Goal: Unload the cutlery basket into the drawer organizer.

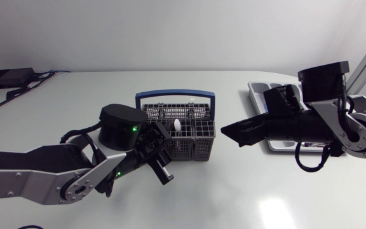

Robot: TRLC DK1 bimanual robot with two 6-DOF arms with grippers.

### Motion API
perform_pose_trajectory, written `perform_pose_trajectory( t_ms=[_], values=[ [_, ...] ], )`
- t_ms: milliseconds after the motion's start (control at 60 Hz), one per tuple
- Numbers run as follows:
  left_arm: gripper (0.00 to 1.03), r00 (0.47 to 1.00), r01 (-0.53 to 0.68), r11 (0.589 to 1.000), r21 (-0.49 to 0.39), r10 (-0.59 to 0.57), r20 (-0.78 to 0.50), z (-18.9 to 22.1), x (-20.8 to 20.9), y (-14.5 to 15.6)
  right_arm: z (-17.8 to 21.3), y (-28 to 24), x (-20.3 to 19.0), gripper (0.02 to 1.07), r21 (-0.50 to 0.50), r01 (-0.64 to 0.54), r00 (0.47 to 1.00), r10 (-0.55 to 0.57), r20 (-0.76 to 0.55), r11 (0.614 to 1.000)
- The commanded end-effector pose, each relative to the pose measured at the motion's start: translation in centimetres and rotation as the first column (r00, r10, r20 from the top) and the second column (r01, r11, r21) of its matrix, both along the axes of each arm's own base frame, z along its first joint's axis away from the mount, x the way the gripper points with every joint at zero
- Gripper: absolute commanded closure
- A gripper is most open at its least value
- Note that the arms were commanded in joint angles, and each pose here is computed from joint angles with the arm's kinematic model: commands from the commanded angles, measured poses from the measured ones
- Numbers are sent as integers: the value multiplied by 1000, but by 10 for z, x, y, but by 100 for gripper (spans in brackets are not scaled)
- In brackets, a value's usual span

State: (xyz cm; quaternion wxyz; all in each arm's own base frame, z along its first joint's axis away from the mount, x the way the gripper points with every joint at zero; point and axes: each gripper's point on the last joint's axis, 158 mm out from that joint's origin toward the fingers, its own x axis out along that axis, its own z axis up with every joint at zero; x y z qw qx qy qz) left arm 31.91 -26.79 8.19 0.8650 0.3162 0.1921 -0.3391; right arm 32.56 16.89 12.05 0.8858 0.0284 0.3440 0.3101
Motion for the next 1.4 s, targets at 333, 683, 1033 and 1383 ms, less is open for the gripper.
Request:
perform_pose_trajectory(
  t_ms=[333, 683, 1033, 1383],
  values=[
    [70, 999, 22, 996, -88, -25, -33, 26, 0, 5, -14, -4, -2, 7, -24, -1, 1000, 1, -14, 1000],
    [79, 992, 25, 985, -170, -45, -118, 36, -1, 3, -14, -4, -3, 7, -24, 2, 1000, -2, -16, 1000],
    [83, 989, 29, 980, -199, -57, -138, 48, -4, -1, -14, -5, -6, 7, -23, 2, 1000, -2, -13, 1000],
    [87, 979, 24, 972, -236, -71, -192, 57, -8, -4, -14, -6, -9, 7, -23, 2, 1000, -3, -12, 1000]
  ],
)
